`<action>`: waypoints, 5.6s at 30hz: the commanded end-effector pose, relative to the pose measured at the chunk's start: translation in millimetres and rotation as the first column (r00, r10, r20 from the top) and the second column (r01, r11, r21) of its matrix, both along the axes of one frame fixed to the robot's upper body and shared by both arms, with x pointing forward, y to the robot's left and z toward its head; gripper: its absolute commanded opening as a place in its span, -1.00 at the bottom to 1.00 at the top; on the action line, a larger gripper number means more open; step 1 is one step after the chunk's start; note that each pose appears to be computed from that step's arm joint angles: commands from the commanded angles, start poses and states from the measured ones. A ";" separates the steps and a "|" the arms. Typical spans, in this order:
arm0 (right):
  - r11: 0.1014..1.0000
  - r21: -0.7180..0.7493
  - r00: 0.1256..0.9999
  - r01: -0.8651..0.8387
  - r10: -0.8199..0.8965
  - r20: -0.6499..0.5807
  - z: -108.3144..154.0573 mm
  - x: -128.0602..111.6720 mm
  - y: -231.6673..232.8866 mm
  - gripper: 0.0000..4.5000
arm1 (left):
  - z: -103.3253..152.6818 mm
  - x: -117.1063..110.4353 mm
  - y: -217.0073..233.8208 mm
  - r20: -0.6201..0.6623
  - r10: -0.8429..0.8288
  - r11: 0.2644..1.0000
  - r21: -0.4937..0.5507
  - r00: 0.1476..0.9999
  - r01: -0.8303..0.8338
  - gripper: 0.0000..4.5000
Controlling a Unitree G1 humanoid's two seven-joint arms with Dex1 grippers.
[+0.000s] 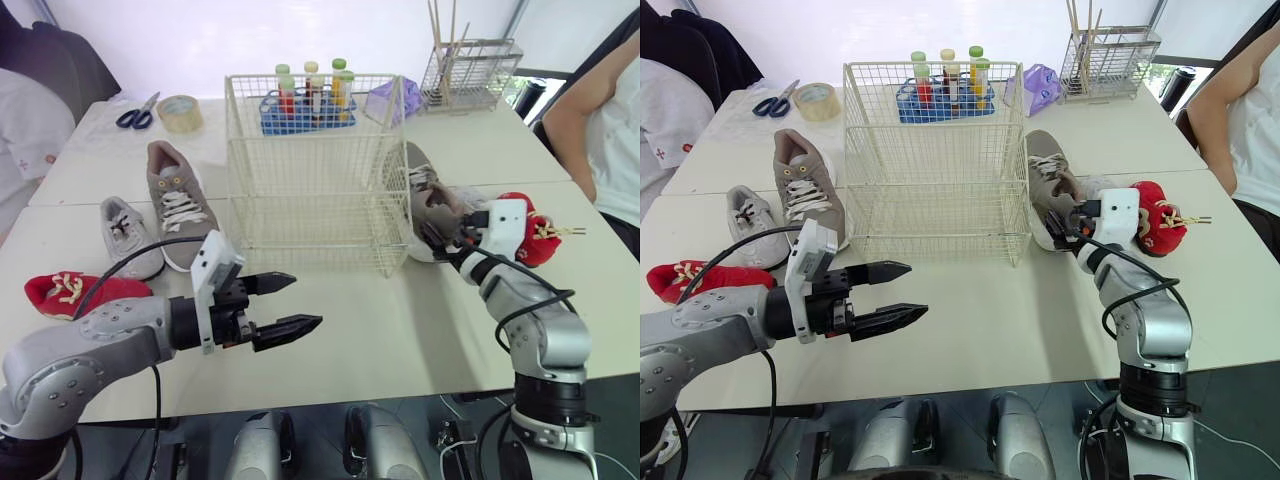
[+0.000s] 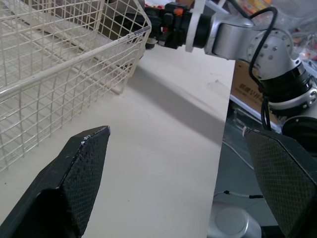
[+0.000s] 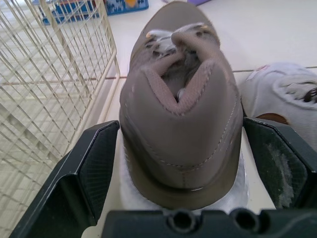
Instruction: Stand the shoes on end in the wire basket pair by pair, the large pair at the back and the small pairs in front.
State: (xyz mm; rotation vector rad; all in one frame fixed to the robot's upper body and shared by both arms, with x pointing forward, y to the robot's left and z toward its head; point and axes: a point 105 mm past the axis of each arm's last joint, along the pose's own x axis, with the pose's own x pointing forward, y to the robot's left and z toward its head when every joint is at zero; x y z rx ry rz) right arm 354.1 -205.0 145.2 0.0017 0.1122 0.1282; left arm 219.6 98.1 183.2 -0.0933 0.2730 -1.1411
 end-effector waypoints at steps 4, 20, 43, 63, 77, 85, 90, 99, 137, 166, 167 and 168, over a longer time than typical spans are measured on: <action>0.999 -0.033 0.999 0.030 -0.029 0.041 -1.8 11.3 0.4 0.56 | 7.7 -1.3 -1.7 0.042 0.004 1.000 -0.013 0.999 -0.003 1.00; 0.988 -0.139 0.987 0.062 -0.040 0.152 16.0 3.2 -1.7 -0.92 | 3.2 0.5 1.6 0.029 -0.004 1.000 -0.004 1.000 0.005 1.00; 0.786 -0.562 0.406 -0.259 0.617 0.675 322.4 -38.0 29.1 -0.92 | 37.6 8.9 42.8 0.068 0.061 0.998 -0.032 0.996 -0.059 1.00; -0.106 -0.794 -0.137 -0.599 0.990 -0.029 292.9 -88.2 108.8 -0.92 | 135.0 -57.7 191.7 0.104 0.468 0.877 -0.171 0.877 -0.448 1.00; -0.277 -0.802 -0.193 -0.529 0.960 -0.204 277.0 -109.2 118.0 -0.92 | 125.8 -20.6 121.1 0.007 0.100 0.964 -0.249 0.995 -0.095 1.00; -0.384 -0.772 -0.222 -0.506 0.923 -0.314 261.0 -122.7 123.2 -0.92 | 114.5 -7.3 96.7 -0.127 -0.157 0.971 -0.203 0.979 0.129 1.00; -0.407 -0.772 -0.230 -0.488 0.913 -0.337 260.1 -124.1 127.9 -0.92 | 104.4 -13.9 84.5 -0.213 -0.283 0.956 -0.142 0.935 0.257 1.00; -0.406 -0.781 -0.161 -0.475 0.912 -0.377 258.2 -113.6 125.3 -0.92 | 98.5 -23.3 85.3 -0.255 -0.347 0.938 -0.093 0.903 0.334 1.00; 0.258 0.134 0.291 -0.957 0.862 0.415 203.1 -70.4 59.3 0.85 | 114.4 15.9 40.5 0.232 0.129 0.847 -0.531 0.964 0.014 -0.43; 0.125 0.208 0.207 -0.970 0.874 0.441 193.6 -71.0 128.7 0.61 | 101.7 30.2 6.9 0.238 0.039 0.833 -0.545 0.971 0.100 -0.43; 0.120 0.201 0.201 -0.972 0.871 0.448 194.8 -71.4 128.0 0.49 | 101.0 30.8 6.6 0.237 0.042 0.835 -0.542 0.971 0.096 -0.43; 0.117 0.196 0.196 -0.974 0.870 0.453 195.5 -71.6 127.6 0.27 | 100.5 31.3 6.4 0.236 0.044 0.836 -0.540 0.971 0.094 -0.43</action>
